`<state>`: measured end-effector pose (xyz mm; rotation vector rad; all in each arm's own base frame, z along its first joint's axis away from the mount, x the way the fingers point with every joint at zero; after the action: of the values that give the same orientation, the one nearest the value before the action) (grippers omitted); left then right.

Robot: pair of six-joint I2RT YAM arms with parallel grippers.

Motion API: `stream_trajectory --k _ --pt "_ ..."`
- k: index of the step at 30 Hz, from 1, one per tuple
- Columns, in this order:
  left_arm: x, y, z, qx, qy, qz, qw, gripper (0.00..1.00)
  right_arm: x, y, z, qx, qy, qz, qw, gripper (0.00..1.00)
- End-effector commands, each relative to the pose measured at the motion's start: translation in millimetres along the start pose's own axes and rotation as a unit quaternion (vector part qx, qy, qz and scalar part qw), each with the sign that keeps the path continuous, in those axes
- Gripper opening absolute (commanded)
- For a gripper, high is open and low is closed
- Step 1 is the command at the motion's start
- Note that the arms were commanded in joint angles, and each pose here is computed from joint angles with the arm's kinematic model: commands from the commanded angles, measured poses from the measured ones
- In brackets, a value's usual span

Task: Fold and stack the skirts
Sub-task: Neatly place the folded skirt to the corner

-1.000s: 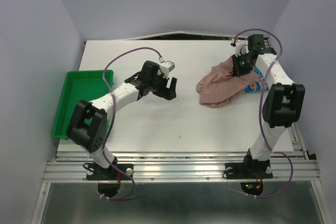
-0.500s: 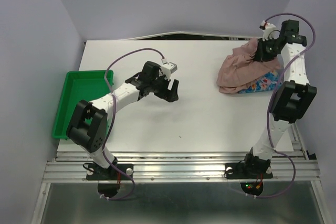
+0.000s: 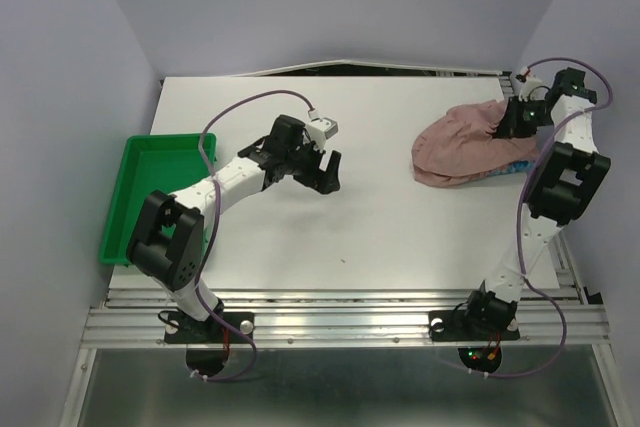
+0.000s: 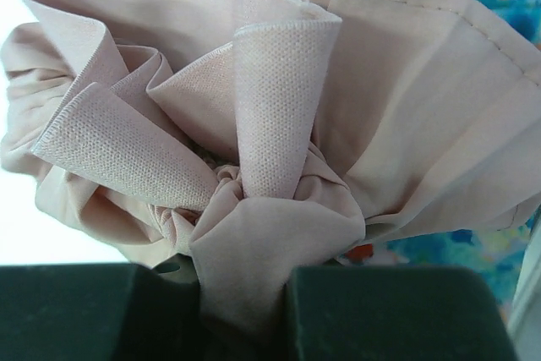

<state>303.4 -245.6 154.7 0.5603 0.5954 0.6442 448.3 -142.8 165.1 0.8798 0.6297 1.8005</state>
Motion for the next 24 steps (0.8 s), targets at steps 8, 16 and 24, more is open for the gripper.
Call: stream_trajectory --k 8,16,24 --pt "-2.9 14.4 20.5 -0.024 -0.038 0.015 0.999 0.99 -35.7 -21.3 -17.0 -0.003 -0.034 -0.006 0.999 0.52" --pt "19.1 31.1 31.2 -0.043 -0.033 0.102 0.993 0.99 -46.9 10.0 1.0 -0.018 -0.010 -0.084 0.996 0.87" --pt "21.6 58.5 49.7 -0.081 -0.052 0.105 0.990 0.98 -30.2 50.2 35.7 -0.072 0.002 -0.105 0.992 0.99"
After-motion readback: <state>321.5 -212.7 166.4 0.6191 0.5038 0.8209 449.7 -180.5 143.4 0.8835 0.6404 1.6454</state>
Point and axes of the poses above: each gripper's point midway between its finger pads, its own y axis back along the fingers, its own x axis along the line the jaws close on, z = x × y, the point moved 5 cm from there along y, back along the fingers, and after that the axes turned 2 degrees about y, right-handed, at the moved point
